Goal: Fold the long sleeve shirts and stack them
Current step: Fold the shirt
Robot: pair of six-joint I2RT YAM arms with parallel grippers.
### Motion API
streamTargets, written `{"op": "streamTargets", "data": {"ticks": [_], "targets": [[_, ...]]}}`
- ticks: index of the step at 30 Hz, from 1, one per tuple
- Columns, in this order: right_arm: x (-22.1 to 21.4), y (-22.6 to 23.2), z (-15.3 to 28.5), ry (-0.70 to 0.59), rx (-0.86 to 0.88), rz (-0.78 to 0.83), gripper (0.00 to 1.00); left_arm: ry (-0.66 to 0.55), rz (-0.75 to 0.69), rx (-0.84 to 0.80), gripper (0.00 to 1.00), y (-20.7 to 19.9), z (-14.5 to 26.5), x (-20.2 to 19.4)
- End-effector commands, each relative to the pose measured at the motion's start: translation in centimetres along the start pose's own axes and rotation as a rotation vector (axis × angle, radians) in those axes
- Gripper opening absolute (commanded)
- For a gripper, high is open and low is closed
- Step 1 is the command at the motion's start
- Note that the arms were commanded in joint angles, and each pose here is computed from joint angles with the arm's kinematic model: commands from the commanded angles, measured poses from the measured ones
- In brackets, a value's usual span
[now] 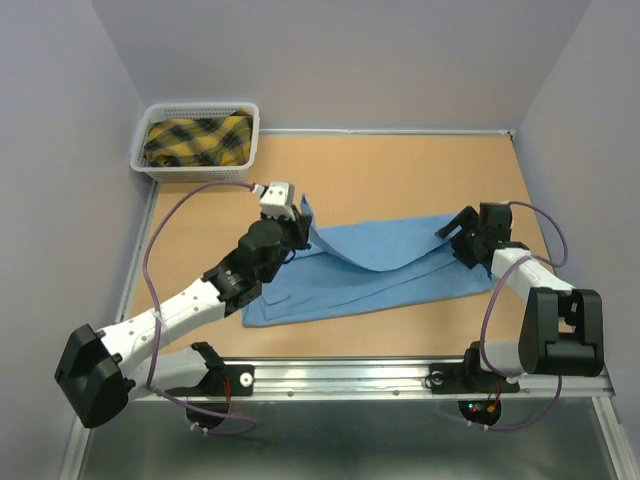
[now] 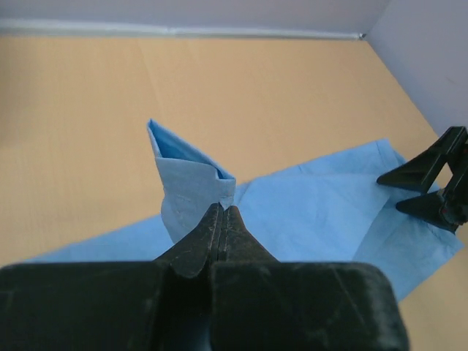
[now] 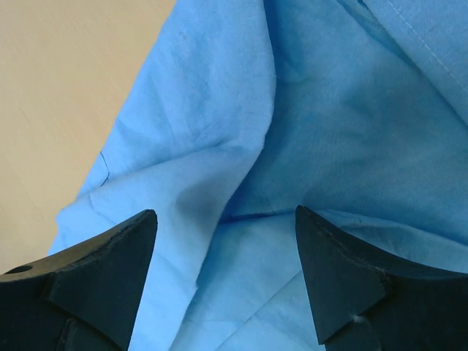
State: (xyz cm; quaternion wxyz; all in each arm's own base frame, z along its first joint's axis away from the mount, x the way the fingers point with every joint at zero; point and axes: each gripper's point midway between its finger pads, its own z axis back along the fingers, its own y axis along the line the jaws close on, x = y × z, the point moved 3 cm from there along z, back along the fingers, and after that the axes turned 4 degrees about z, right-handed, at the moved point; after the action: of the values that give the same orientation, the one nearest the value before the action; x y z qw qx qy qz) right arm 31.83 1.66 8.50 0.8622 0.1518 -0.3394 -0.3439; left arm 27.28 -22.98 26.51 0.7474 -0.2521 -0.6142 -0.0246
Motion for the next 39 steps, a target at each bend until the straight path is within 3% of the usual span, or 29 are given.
{"op": "streamTargets", "data": {"ticks": [1, 5, 8, 13, 21, 23, 24, 25, 26, 29, 32, 39], "targets": [[1.3, 1.6, 1.1, -0.070, 0.093, 0.009, 0.81, -0.018, 0.331, 0.024, 0.00, 1.5, 2.1, -3.1], [2.1, 2.3, 2.3, -0.114, 0.122, 0.009, 0.81, 0.030, 0.487, -0.019, 0.00, 1.6, 3.3, -5.9], [2.7, 2.9, 3.1, -0.139, 0.148, 0.006, 0.81, 0.096, 0.518, 0.029, 0.00, 3.1, 3.9, -9.2], [3.3, 3.4, 4.3, -0.182, 0.170, 0.018, 0.81, 0.136, 0.616, 0.113, 0.00, 4.4, 5.2, -10.8], [3.4, 4.0, 5.1, -0.183, 0.208, 0.017, 0.81, 0.095, 0.746, 0.317, 0.17, 8.4, 8.4, -12.0], [3.4, 4.0, 5.2, -0.184, 0.209, 0.022, 0.81, 0.097, 0.765, 0.296, 0.30, 8.2, 8.9, -11.8], [3.4, 4.0, 5.2, -0.184, 0.206, 0.023, 0.81, 0.119, 0.765, 0.292, 0.56, 8.1, 9.1, -12.1], [3.4, 4.1, 5.3, -0.184, 0.208, 0.023, 0.81, 0.125, 0.771, 0.276, 0.66, 7.9, 9.3, -11.9], [3.4, 4.0, 5.3, -0.186, 0.207, 0.026, 0.81, 0.140, 0.779, 0.260, 0.84, 7.5, 9.5, -11.6], [3.4, 4.2, 5.4, -0.180, 0.213, 0.033, 0.81, 0.191, 0.753, 0.251, 0.97, 7.1, 10.0, -11.9], [3.4, 4.3, 5.6, -0.178, 0.221, 0.039, 0.81, 0.260, 0.731, 0.248, 0.99, 6.7, 10.6, -12.2], [2.8, 4.4, 6.0, -0.157, 0.240, 0.049, 0.81, 0.421, 0.713, 0.402, 0.81, 6.9, 11.1, -14.1]]}}
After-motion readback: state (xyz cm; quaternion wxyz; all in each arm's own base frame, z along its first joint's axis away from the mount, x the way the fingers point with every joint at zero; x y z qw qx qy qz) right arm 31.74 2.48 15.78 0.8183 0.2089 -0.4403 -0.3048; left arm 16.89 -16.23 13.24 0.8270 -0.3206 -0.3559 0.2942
